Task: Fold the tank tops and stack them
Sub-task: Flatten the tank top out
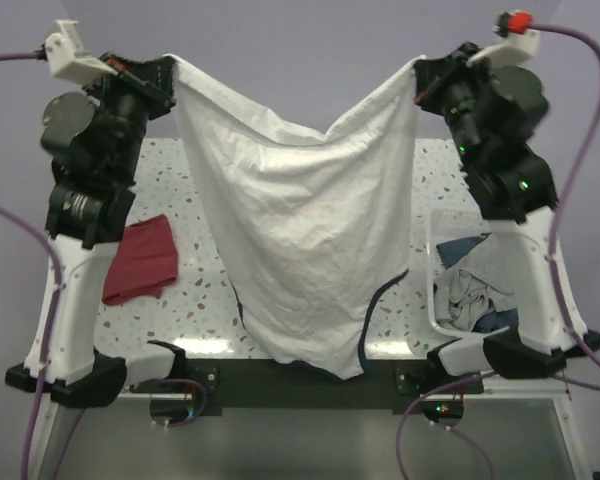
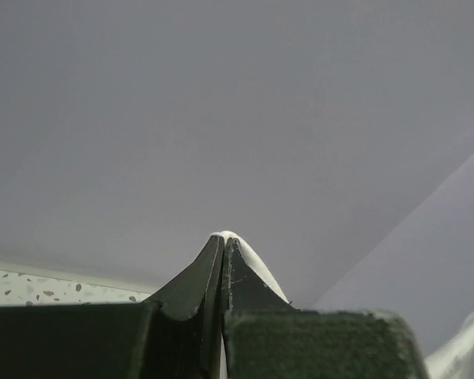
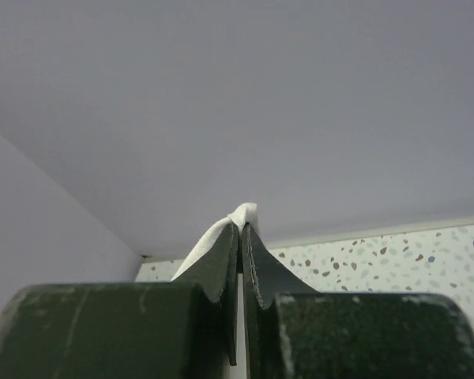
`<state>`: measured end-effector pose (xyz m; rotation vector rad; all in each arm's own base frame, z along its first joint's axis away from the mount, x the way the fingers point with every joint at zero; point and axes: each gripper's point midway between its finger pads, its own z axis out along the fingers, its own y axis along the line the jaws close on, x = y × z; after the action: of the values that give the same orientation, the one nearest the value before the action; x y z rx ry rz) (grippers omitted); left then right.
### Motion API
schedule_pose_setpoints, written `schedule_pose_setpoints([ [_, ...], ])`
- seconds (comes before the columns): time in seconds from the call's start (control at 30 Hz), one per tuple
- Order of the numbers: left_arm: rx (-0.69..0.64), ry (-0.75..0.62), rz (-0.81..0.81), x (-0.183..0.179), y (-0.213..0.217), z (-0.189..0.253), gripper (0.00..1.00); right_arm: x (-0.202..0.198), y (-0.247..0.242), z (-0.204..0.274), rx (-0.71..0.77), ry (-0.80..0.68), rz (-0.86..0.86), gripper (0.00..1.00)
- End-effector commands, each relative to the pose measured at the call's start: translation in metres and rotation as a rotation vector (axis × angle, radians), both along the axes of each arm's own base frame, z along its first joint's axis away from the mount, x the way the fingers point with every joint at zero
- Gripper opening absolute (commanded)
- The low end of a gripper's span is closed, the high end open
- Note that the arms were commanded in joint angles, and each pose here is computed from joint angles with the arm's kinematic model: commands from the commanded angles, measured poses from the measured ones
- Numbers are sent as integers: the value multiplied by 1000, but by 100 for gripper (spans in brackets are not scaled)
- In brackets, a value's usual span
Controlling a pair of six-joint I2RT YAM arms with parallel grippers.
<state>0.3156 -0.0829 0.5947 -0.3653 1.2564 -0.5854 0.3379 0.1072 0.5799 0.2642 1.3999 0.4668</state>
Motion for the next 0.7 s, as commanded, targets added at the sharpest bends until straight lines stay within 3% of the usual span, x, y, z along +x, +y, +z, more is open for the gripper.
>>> schedule_pose_setpoints([
  [0.0,25,-7,-61,76,-8,-19,0,69,36,-35,-63,48,52,0],
  [0.1,53,-12,-125,128,-22,-24,0,118,54,-50,-64,79,75,0],
  [0.13,64,-95,-151,124,-25,11,0,120,54,-27,-49,28,80,0],
  [0.17,81,-108,-189,130,-30,17,0,125,56,-21,-43,12,83,0],
  [0.2,86,-72,-206,162,-36,1,0,143,63,-30,-48,25,83,0],
  [0.23,81,-177,-223,146,-35,43,0,135,57,0,-26,-49,74,0],
  [0.27,85,-177,-248,163,-37,37,0,136,55,7,-19,-71,67,0],
  [0.4,54,-362,-257,127,-13,91,0,111,32,60,26,-222,22,0],
  [0.47,65,-432,-223,110,6,107,0,108,24,57,8,-219,-10,0],
  [0.6,71,-389,-219,106,16,94,0,100,12,40,-13,-176,-45,0],
  [0.63,64,-325,-222,120,17,70,0,100,11,21,-27,-134,-49,0],
  [0.67,69,-326,-227,109,16,70,0,98,10,12,-28,-118,-50,0],
])
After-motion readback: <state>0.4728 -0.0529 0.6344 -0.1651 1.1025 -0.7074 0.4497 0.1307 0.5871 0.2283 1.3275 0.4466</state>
